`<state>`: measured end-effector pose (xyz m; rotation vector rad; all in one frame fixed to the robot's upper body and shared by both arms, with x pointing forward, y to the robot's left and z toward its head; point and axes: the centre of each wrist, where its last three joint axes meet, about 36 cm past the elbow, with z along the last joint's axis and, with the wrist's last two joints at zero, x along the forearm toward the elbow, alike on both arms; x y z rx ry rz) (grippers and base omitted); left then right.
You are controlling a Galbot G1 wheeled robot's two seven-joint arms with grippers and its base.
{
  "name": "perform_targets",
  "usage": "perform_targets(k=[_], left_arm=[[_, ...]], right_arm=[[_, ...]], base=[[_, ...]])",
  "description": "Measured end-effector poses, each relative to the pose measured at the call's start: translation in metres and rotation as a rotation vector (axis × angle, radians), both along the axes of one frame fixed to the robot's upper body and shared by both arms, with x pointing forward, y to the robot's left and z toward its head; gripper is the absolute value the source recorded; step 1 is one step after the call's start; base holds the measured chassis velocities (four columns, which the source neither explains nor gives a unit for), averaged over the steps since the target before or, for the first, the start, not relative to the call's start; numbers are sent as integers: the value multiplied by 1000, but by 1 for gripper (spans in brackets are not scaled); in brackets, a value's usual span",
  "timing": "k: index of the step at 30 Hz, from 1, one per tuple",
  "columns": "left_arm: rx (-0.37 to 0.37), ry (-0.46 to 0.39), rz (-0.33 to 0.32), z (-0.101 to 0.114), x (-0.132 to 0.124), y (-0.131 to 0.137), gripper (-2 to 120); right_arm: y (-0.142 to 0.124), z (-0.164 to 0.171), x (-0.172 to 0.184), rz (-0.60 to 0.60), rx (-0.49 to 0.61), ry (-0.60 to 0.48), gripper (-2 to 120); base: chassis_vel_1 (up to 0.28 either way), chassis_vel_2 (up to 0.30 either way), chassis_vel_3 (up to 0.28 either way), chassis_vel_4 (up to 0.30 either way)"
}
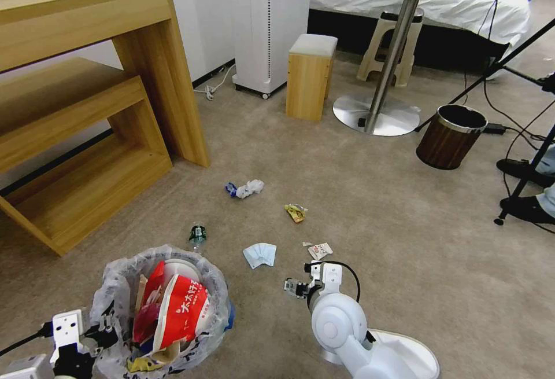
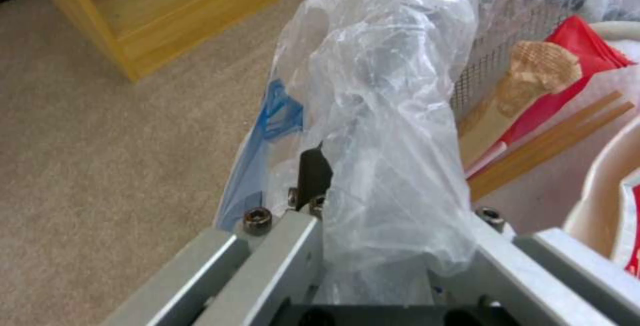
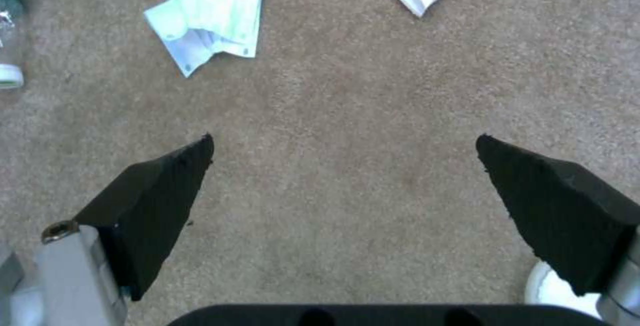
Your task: Pick up the trash bin and place the garbage on the floor into it.
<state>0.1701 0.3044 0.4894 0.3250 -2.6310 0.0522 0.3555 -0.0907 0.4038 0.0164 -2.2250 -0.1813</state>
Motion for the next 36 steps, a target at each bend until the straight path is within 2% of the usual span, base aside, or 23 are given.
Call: perform_targets(k=[36], left_arm=[[-19,16,-31,-3,2,1,1]], right_arm=[[-5,5,-7,14,-1,9,100]], base=[[-69,-68,-68,-71]])
